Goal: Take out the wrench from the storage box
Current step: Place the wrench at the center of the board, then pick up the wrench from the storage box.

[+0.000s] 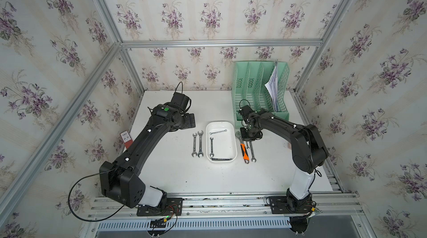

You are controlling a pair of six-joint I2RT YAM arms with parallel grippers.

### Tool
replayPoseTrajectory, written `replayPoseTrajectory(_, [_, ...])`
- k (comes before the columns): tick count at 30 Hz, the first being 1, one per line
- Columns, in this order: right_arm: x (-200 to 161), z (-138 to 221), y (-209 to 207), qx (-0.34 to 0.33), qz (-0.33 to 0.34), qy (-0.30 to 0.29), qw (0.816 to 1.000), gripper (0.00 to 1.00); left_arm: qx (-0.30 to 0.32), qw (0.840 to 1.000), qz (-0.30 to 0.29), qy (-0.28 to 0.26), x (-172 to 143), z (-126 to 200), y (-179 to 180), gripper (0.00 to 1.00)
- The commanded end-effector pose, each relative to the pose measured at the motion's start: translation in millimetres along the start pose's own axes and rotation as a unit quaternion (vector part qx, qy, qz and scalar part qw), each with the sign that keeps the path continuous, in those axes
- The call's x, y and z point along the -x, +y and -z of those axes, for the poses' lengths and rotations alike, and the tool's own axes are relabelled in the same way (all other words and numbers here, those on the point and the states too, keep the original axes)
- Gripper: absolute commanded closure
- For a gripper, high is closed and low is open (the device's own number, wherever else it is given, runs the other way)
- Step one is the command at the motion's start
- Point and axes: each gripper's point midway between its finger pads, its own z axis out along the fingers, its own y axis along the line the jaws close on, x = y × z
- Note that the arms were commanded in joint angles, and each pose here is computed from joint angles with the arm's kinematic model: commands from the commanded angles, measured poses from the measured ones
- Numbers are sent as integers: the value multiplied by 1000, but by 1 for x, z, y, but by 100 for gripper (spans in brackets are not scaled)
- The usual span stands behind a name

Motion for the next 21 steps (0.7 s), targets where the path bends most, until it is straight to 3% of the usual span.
replayPoseTrajectory(1, [8,-7,-2,-2,0,-6,1000,91,2,1000,3,8,-5,1,2,3])
replayPoseTrajectory(12, [7,-13,-3,6,-9,-3,1000,86,-15,1000,2,14,-7,3,-10,3])
replayPoseTrajectory(21, [6,10,-2,22,-10,-25,999,77,-28,996,-85,30,-21,-2,-80,8])
